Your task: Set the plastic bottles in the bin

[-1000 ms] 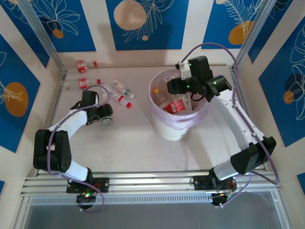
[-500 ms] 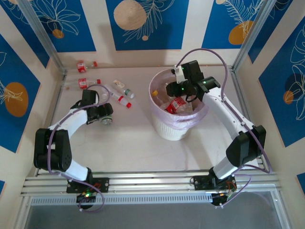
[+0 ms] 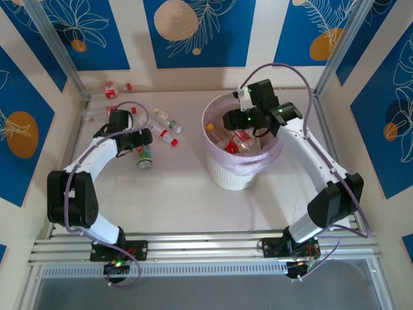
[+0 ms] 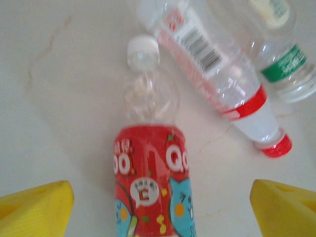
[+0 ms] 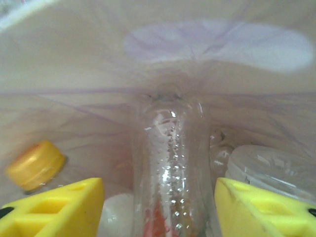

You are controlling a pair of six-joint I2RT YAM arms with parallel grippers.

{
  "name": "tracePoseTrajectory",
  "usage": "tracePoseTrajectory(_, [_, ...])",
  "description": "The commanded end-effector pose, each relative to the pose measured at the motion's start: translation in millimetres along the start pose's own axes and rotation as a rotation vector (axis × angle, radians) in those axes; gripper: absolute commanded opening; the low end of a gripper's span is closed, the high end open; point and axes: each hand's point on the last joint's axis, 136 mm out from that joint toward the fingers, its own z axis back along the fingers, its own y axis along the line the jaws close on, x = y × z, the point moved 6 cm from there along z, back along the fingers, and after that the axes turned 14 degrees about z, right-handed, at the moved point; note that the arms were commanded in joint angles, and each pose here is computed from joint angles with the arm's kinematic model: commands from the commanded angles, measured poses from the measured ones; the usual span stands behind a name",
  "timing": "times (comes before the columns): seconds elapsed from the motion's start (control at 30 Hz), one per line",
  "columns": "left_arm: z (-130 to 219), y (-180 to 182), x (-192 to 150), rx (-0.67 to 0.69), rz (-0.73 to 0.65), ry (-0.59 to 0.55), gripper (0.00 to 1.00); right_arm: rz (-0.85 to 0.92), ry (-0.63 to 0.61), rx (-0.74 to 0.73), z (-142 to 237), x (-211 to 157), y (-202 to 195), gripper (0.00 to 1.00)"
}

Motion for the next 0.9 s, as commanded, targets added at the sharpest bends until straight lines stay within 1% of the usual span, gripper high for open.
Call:
tracePoseTrajectory(0.0, [5.4, -3.3, 30.5, 0.053, -0.061, -0.065, 0.95, 0.007, -0.132, 0.028, 40.2, 17.1, 8.4, 0.72])
tracePoseTrajectory(0.07, [2.6, -7.4, 49.0, 0.059, -0.063, -0.092, 0.97, -0.011, -0.166, 0.041, 45.2, 17.4, 9.2, 0.77])
tracePoseTrajectory(0.13, [-3.3, -9.2, 68.3, 0.063, -0.049, -0.120, 0.97, -0.023, -0.175, 0.048, 47.6, 16.3, 9.6, 0.79])
tracePoseTrajectory(0.2, [-13.8, -8.0, 88.1, 0.068, -0.036, -0.140, 0.98, -0.024, -0.181, 0.052, 49.6, 14.5, 10.3, 0.80])
tracePoseTrajectory(0.27, [-24.0, -10.8, 108.4, 0.061, -0.055, -0.152, 0.99, -0.026, -0.189, 0.058, 51.3, 11.3, 10.2, 0.80])
tracePoseTrajectory(0.37, [-47.4, -7.4, 132.2, 0.106, -0.071, -0.135, 1.00, -0.039, -0.175, 0.055, 51.6, 3.4, 8.3, 0.80])
tracePoseTrajectory(0.43, [-58.7, -5.6, 136.3, 0.108, -0.030, -0.067, 0.96, -0.053, -0.163, 0.048, 52.0, -2.8, 6.7, 0.80])
tracePoseTrajectory(0.47, [-63.2, -6.6, 131.7, 0.103, -0.012, -0.028, 0.95, -0.060, -0.159, 0.040, 51.7, -6.0, 5.0, 0.80])
tracePoseTrajectory(0.53, [-70.0, -7.7, 114.1, 0.091, -0.005, 0.015, 0.95, -0.074, -0.152, 0.028, 50.8, -11.0, 2.0, 0.80])
tracePoseTrajectory(0.63, [-66.6, 1.5, 80.9, 0.103, 0.015, 0.067, 0.96, -0.097, -0.145, 0.021, 48.7, -15.6, -3.4, 0.80])
tracePoseTrajectory(0.7, [-57.1, 7.2, 58.4, 0.071, 0.051, 0.090, 0.95, -0.101, -0.140, 0.025, 47.5, -16.6, -4.7, 0.80])
tracePoseTrajectory(0.8, [-35.3, 5.4, 23.1, -0.033, 0.098, 0.141, 0.95, -0.102, -0.136, 0.026, 45.9, -16.8, -5.9, 0.80])
tracePoseTrajectory(0.87, [-24.3, 7.3, -3.5, -0.035, 0.093, 0.169, 0.96, -0.112, -0.134, 0.028, 44.7, -17.1, -6.3, 0.80])
